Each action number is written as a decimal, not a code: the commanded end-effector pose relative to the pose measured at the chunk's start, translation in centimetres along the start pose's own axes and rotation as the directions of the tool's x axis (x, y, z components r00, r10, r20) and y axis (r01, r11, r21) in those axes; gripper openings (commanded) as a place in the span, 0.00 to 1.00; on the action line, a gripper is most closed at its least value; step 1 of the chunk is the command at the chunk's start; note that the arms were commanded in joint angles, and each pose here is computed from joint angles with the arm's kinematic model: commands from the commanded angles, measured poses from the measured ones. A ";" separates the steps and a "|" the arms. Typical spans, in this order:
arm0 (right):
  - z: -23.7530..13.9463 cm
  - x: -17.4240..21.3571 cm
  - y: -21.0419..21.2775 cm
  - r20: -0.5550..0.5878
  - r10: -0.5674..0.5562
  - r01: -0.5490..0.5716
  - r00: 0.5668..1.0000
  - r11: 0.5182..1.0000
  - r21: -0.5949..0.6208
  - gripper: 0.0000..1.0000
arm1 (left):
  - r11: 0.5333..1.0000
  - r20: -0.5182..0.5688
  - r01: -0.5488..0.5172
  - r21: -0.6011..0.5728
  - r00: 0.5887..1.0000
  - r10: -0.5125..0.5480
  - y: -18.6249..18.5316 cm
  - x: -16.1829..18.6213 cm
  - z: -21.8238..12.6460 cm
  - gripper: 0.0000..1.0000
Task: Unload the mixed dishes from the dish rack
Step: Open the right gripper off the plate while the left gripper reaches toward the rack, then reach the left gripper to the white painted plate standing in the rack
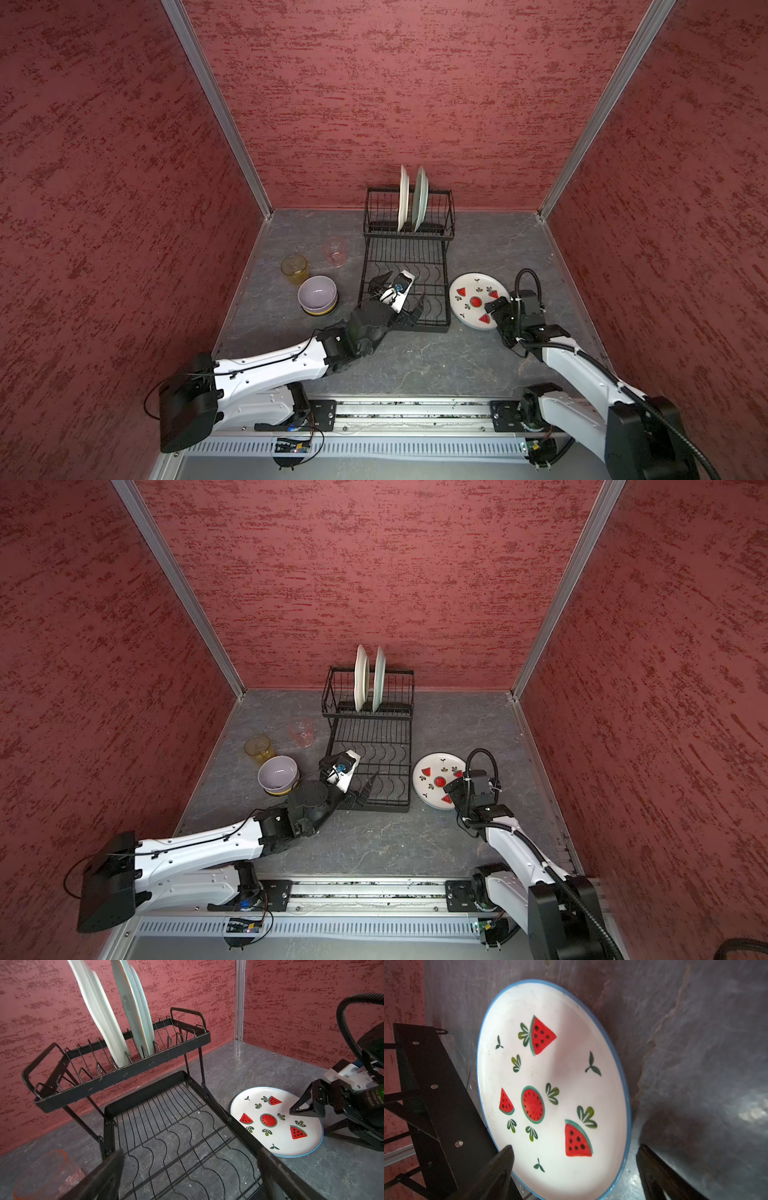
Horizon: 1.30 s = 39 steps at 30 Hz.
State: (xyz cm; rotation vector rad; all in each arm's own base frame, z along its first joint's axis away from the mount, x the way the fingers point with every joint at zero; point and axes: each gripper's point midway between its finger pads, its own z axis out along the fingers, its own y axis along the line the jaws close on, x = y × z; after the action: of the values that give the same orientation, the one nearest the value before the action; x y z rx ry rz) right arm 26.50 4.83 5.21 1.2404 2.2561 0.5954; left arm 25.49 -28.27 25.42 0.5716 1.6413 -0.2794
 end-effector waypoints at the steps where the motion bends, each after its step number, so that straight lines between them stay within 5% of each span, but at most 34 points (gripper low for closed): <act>1: -1.1 -0.8 2.6 0.016 -0.056 0.057 0.998 0.995 -0.082 0.98 | 0.996 0.012 0.088 0.004 0.996 -0.088 0.6 -2.7 -0.6 0.99; 21: -4.9 -0.4 6.4 0.117 -0.262 0.286 0.958 0.900 -0.329 0.99 | 0.919 -0.004 0.390 -0.056 0.921 -0.391 7.8 -7.6 3.0 1.00; 39: -5.4 0.0 4.8 0.136 -0.301 0.329 0.944 0.894 -0.303 0.99 | 0.932 0.037 0.352 -0.089 0.936 -0.350 11.4 -9.6 9.3 1.00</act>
State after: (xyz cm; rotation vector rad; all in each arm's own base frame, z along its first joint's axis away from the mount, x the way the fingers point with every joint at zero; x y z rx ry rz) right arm 26.56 6.76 12.49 0.7121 2.1156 0.7561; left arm 39.27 -24.98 33.55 0.1818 1.7676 -0.4625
